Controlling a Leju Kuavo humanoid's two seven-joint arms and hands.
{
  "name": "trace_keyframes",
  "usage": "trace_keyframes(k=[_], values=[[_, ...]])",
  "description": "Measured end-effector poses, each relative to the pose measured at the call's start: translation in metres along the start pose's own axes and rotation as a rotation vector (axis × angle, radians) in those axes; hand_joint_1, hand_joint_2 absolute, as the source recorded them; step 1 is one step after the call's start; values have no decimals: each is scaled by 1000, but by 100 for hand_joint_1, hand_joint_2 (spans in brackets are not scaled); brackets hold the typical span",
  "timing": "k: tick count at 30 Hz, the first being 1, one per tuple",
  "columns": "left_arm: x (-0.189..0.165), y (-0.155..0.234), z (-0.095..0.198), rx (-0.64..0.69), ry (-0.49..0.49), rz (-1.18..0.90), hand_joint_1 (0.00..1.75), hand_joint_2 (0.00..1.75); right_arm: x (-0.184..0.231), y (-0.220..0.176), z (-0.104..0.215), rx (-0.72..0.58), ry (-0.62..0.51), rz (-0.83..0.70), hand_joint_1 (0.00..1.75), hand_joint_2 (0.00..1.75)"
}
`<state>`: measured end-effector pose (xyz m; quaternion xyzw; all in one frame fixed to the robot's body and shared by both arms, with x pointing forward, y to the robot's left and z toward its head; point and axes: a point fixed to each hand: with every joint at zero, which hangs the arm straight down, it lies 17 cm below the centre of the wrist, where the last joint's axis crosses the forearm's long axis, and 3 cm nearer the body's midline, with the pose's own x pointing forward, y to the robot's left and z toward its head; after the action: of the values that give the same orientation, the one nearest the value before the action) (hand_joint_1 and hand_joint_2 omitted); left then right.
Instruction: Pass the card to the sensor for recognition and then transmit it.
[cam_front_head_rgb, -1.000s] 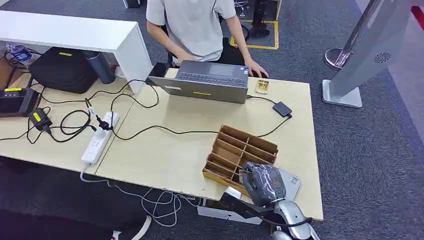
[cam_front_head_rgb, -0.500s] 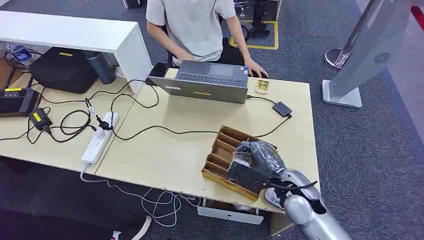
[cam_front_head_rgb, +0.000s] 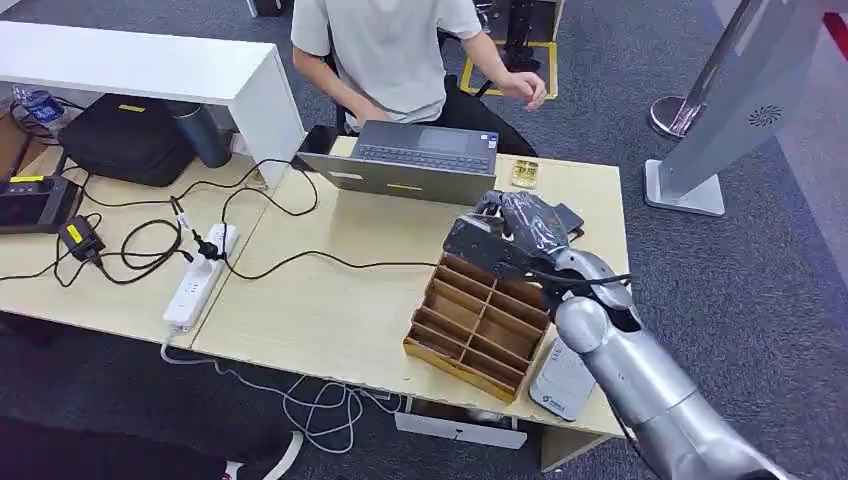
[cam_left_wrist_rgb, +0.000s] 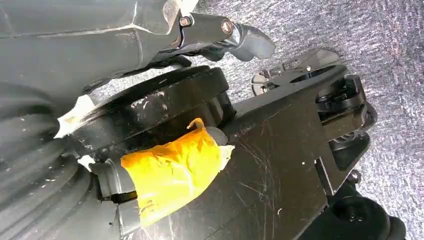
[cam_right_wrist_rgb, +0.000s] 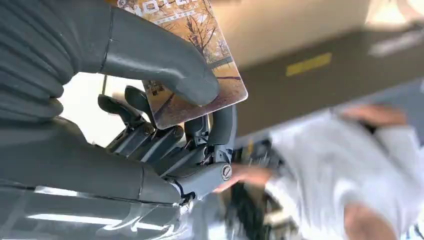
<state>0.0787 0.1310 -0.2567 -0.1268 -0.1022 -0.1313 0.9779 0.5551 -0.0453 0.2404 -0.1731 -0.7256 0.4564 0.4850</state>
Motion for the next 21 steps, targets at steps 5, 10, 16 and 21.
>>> trace_keyframes(k=[5,10,16,21], values=[[0,0,0,-1,1,-9,0,175,14,-22,-20,-101,2,167,175,175],[0,-1,0,-2,1,-10,0,175,20,-16,-24,-89,-1,179,175,175],[0,-3,0,-6,4,-12,0,175,30,-47,-28,-258,-28,337,175,175],[0,-4,0,-8,7,-28,0,175,55,-89,-21,-489,-110,511,175,175]])
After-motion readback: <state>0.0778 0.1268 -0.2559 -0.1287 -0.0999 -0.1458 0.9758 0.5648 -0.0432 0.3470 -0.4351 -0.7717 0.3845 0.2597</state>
